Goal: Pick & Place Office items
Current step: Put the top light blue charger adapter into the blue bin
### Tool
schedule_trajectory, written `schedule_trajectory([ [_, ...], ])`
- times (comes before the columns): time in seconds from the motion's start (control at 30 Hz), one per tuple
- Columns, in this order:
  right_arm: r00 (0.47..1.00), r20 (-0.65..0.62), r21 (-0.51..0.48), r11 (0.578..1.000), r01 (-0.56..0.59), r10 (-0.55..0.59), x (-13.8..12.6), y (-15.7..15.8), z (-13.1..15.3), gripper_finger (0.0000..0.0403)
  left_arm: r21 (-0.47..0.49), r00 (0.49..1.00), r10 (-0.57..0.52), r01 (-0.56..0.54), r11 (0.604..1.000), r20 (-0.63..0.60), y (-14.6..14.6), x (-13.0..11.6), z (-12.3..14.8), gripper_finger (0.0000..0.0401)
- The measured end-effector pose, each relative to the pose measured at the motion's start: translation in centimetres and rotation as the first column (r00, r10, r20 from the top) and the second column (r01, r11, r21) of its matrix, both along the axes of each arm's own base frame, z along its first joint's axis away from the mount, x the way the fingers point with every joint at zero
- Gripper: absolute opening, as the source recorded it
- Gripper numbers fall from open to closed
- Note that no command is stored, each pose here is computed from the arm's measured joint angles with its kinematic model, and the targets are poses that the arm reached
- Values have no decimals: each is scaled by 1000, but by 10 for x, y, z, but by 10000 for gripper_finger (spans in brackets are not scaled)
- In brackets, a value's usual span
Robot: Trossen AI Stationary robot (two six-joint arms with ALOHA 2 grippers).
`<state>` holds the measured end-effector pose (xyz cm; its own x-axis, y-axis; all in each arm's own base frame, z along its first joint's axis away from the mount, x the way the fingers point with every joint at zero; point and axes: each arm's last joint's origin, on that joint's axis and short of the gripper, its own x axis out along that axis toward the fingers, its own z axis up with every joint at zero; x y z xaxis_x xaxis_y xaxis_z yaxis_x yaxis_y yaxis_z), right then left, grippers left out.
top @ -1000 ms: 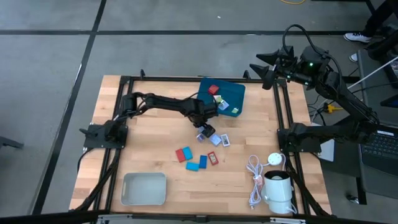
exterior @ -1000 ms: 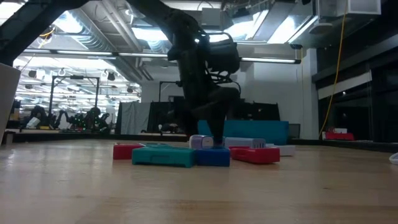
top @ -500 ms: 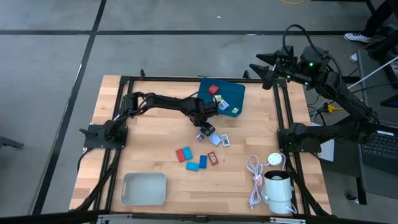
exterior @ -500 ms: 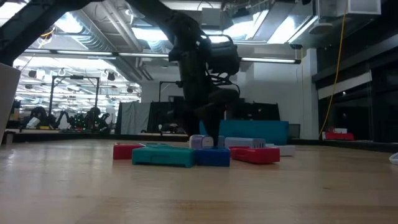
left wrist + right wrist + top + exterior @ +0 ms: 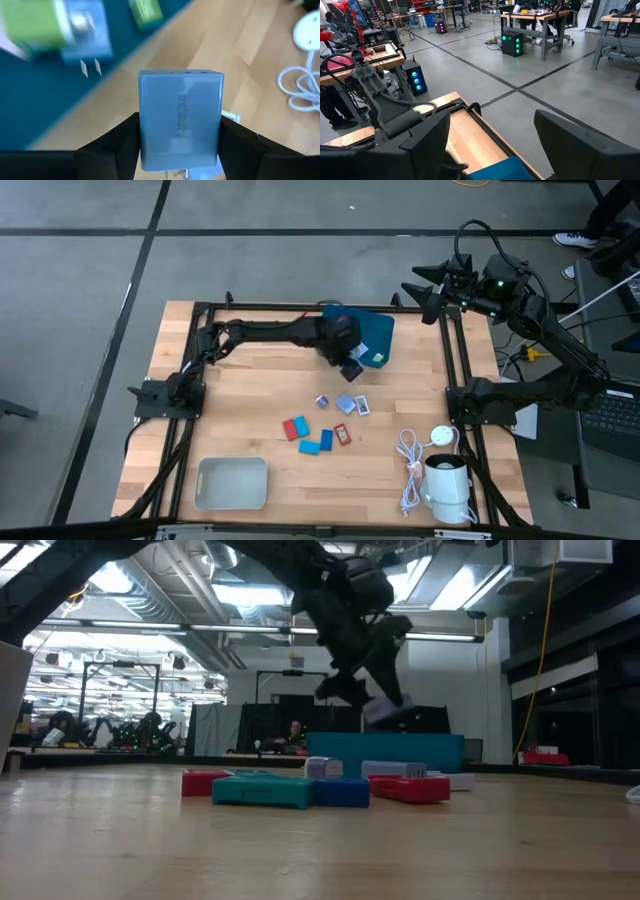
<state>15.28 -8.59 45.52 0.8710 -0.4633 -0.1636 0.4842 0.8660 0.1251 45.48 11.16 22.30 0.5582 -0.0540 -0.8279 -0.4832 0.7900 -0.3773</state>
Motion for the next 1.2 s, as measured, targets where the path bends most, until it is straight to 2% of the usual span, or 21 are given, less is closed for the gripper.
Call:
schedule_trajectory([
  [0.13,1000,0,0,1000,0,0,0,0,0,297,67,991,0,-9,998,134,14,8,26,209],
  [0.2,1000,0,0,1000,0,0,0,0,0,297,92,987,2,-17,996,163,24,7,29,209],
  [0.3,1000,0,-1,1000,0,0,0,0,0,297,127,984,10,-33,991,179,44,7,22,209],
  [0.5,1000,6,-4,1000,0,0,0,0,1,297,109,977,23,-47,993,212,80,8,-4,209],
  [0.63,1000,7,-3,1000,-4,4,0,0,1,297,88,960,18,-44,995,281,101,11,-16,209],
  [0.77,1000,7,-2,1000,-8,8,0,0,1,297,74,961,32,-54,996,274,112,11,-33,209],
  [0.87,1000,8,-2,1000,-10,10,0,0,1,297,74,962,34,-56,996,272,113,11,-34,209],
  [0.93,1000,8,-2,1000,-11,11,0,0,1,297,81,959,34,-59,995,281,113,11,-32,235],
  [1.07,1000,8,-1,1000,-11,11,0,0,1,297,103,945,30,-67,992,324,115,14,-27,311],
  [1.2,1000,9,1,1000,-14,14,0,0,1,297,92,940,37,-72,993,340,114,15,-24,334],
])
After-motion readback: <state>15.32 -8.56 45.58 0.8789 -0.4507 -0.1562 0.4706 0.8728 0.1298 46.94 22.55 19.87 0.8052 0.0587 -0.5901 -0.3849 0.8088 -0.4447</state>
